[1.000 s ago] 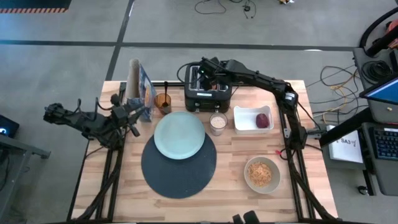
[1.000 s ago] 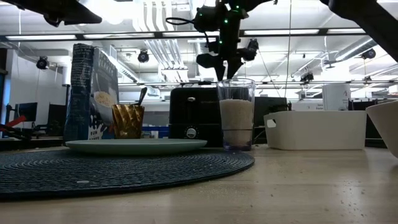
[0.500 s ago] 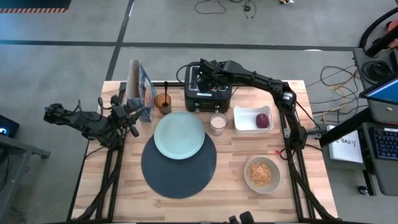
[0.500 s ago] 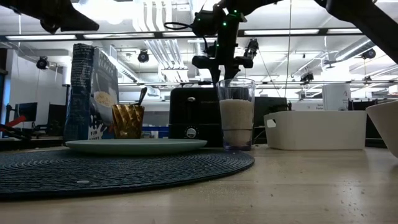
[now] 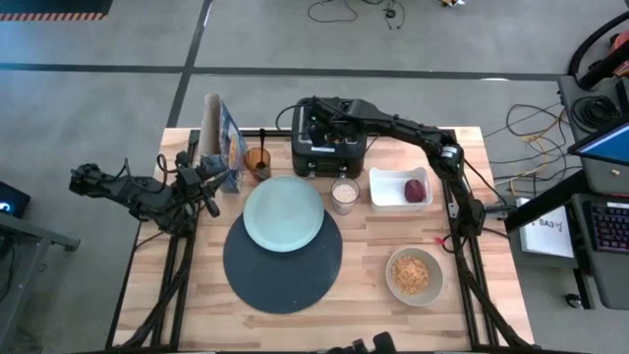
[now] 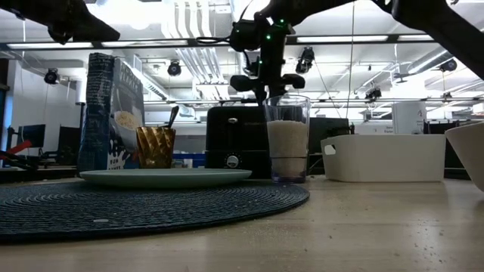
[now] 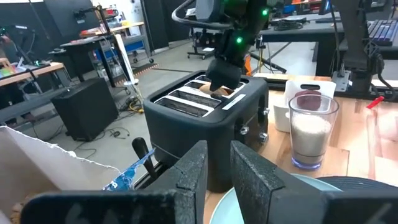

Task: Arrange a breakfast setting
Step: Put the toasted bagel on the blue plate

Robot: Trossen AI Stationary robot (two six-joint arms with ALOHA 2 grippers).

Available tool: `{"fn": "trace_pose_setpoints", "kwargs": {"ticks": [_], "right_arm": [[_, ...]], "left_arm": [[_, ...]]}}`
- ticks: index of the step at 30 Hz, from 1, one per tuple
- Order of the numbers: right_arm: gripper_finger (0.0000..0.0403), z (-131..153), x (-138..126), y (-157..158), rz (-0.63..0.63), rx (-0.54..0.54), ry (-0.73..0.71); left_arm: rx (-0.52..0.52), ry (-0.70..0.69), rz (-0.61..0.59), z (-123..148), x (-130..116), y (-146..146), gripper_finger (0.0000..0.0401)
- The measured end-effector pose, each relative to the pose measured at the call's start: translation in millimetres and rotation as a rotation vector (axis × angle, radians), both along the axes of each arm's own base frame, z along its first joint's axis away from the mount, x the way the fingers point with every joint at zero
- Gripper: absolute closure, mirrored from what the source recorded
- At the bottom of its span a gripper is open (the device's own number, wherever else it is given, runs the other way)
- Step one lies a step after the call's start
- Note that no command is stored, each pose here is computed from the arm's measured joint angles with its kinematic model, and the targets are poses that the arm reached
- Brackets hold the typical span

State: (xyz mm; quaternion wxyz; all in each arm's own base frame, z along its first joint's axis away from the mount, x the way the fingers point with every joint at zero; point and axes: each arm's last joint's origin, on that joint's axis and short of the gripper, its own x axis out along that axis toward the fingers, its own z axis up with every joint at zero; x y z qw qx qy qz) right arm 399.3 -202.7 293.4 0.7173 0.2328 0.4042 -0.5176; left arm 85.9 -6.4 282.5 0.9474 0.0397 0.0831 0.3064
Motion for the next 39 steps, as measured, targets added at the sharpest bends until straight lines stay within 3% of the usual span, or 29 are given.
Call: {"fn": "trace_pose_setpoints", "kwargs": {"ticks": [8,19,28,32,35,39], "right_arm": [[0.0387,6.2,-1.9,1.7,-0.004,-0.021,-0.01],[0.039,37.3,-13.0,14.7,-0.022,-0.129,-0.038],[0.0391,83.3,-25.7,53.1,0.004,-0.265,-0.115],[0.0391,103.1,-22.5,85.7,0.117,-0.302,-0.188],[0.0391,113.2,-11.7,115.7,0.284,-0.289,-0.273],[0.0391,107.1,6.8,154.4,0.617,-0.146,-0.33]], "left_arm": [[-0.001,-0.001,0.0,0.1,0.1,0.0,0.0349],[-0.001,-0.001,0.0,0.1,0.2,-0.1,0.0349],[-0.001,-0.001,0.0,0.1,0.2,0.0,0.0349],[-0.001,-0.001,0.0,0.1,0.2,-0.1,0.0349],[0.0,0.001,0.0,0.0,0.4,-0.1,0.0349],[0.002,0.002,0.0,-0.1,0.5,-0.2,0.0349]]}}
